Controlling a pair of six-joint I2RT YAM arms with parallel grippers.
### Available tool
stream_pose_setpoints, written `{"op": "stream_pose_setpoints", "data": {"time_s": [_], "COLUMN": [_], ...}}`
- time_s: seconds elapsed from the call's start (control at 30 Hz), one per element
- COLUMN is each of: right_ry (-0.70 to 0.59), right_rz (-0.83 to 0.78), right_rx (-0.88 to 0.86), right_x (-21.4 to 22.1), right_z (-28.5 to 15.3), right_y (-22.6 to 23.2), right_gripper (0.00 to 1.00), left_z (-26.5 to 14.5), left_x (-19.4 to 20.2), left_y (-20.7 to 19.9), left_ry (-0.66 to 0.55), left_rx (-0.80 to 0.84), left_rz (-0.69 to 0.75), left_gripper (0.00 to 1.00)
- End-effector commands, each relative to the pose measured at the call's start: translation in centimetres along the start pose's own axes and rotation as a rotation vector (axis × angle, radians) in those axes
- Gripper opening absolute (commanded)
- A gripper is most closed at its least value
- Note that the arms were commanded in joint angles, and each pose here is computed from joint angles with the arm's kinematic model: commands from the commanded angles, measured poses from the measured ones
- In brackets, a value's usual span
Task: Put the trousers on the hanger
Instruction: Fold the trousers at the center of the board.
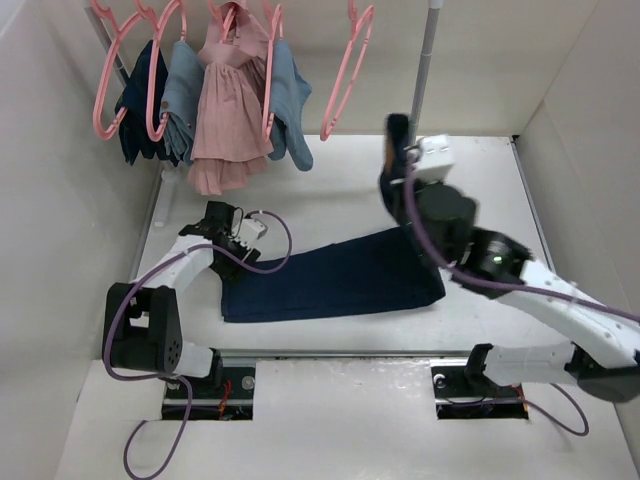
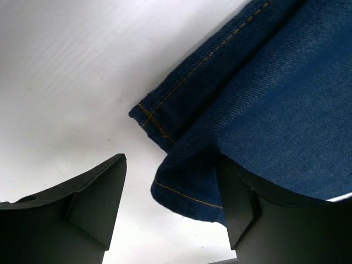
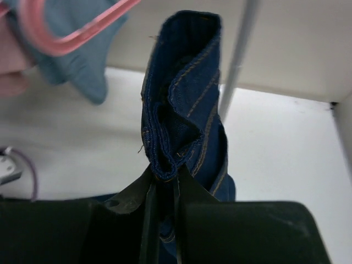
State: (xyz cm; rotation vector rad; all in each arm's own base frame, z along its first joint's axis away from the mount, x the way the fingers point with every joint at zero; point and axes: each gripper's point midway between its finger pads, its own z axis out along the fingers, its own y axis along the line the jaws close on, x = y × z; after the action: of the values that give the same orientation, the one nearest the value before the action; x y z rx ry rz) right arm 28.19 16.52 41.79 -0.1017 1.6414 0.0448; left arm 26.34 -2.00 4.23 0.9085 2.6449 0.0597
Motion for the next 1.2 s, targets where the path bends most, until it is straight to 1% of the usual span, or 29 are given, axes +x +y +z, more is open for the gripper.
{"op": "stream_pose_setpoints", "data": {"time_s": [0.0,0.03,0.07,0.1,0.13,0.17,0.3,0.4,0.47,0.5,0.53,0.6,0.67,0.73,0.77,0.8,0.83,0.9,0.93,0.97,1.03,1.07,1.13,1.17], "right_ry": [-0.062,-0.060,-0.061,-0.053,-0.036,-0.012,0.053,0.068,0.074,0.073,0.077,0.090,0.110,0.119,0.140,0.149,0.152,0.176,0.178,0.171,0.172,0.162,0.166,0.157], "right_rz": [0.130,0.143,0.187,0.197,0.193,0.172,0.215,0.219,0.212,0.213,0.222,0.226,0.197,0.186,0.156,0.147,0.147,0.115,0.121,0.131,0.140,0.157,0.150,0.143], "right_rx": [0.117,0.061,0.025,-0.008,-0.065,-0.080,-0.161,-0.169,-0.154,-0.143,-0.152,-0.163,-0.168,-0.191,-0.196,-0.205,-0.215,-0.219,-0.233,-0.235,-0.234,-0.237,-0.249,-0.265], "right_x": [-0.6,-0.1,0.3,0.7,1.5,3.0,6.1,7.1,7.9,7.9,7.9,8.3,9.7,9.8,11.3,11.8,11.9,13.6,13.4,12.9,13.2,12.3,13.0,13.0], "right_z": [-0.6,-1.3,-1.1,-1.0,-1.3,-0.8,-0.4,0.0,0.2,0.5,0.5,1.0,1.4,1.7,2.2,2.3,2.5,3.0,3.0,3.0,3.3,3.3,3.3,2.6], "right_y": [3.0,5.3,7.5,9.0,11.1,13.1,17.8,19.0,19.0,18.7,18.9,19.1,20.0,21.3,22.4,23.0,23.7,24.8,25.3,25.4,26.0,26.2,27.5,28.4], "right_gripper": [0.00,0.00,0.00,0.00,0.00,0.00,0.00,0.00,0.00,0.00,0.00,0.00,0.00,0.00,0.00,0.00,0.00,0.00,0.00,0.00,0.00,0.00,0.00,0.00], "left_z": [-0.1,0.2,0.1,0.3,0.3,0.4,0.8,1.1,1.4,1.5,1.8,1.8,1.7,1.4,1.0,0.7,0.4,-0.7,-1.2,-1.6,-3.1,-3.6,-4.6,-4.7], "left_x": [0.3,0.8,0.9,1.5,1.5,2.0,3.3,3.6,4.1,3.8,4.3,4.2,3.7,2.3,1.9,1.3,1.2,-0.1,-0.3,-0.4,-0.7,-0.8,-0.9,-0.3], "left_y": [0.5,0.3,0.4,0.3,0.3,0.0,-0.3,-0.5,-0.3,-0.1,-0.4,-0.3,-0.1,0.1,0.1,0.0,0.0,0.8,1.0,1.7,3.1,3.5,4.4,4.7], "left_ry": [0.013,0.025,0.031,0.048,0.048,0.064,0.100,0.109,0.130,0.116,0.135,0.127,0.116,0.075,0.062,0.041,0.046,-0.002,-0.005,-0.016,-0.045,-0.054,-0.071,-0.051], "left_rx": [-0.043,-0.036,-0.047,-0.048,-0.048,-0.039,-0.040,-0.035,-0.050,-0.057,-0.047,-0.052,-0.058,-0.049,-0.044,-0.035,-0.032,-0.052,-0.069,-0.092,-0.132,-0.142,-0.174,-0.190], "left_rz": [-0.014,-0.014,-0.014,-0.014,-0.014,-0.014,-0.013,-0.013,-0.011,-0.012,-0.011,-0.011,-0.012,-0.023,-0.035,-0.051,-0.060,-0.094,-0.121,-0.150,-0.207,-0.218,-0.269,-0.279], "left_gripper": [0.62,0.60,0.59,0.56,0.55,0.53,0.50,0.46,0.46,0.44,0.42,0.42,0.42,0.46,0.49,0.50,0.52,0.55,0.58,0.58,0.58,0.58,0.55,0.53]}}
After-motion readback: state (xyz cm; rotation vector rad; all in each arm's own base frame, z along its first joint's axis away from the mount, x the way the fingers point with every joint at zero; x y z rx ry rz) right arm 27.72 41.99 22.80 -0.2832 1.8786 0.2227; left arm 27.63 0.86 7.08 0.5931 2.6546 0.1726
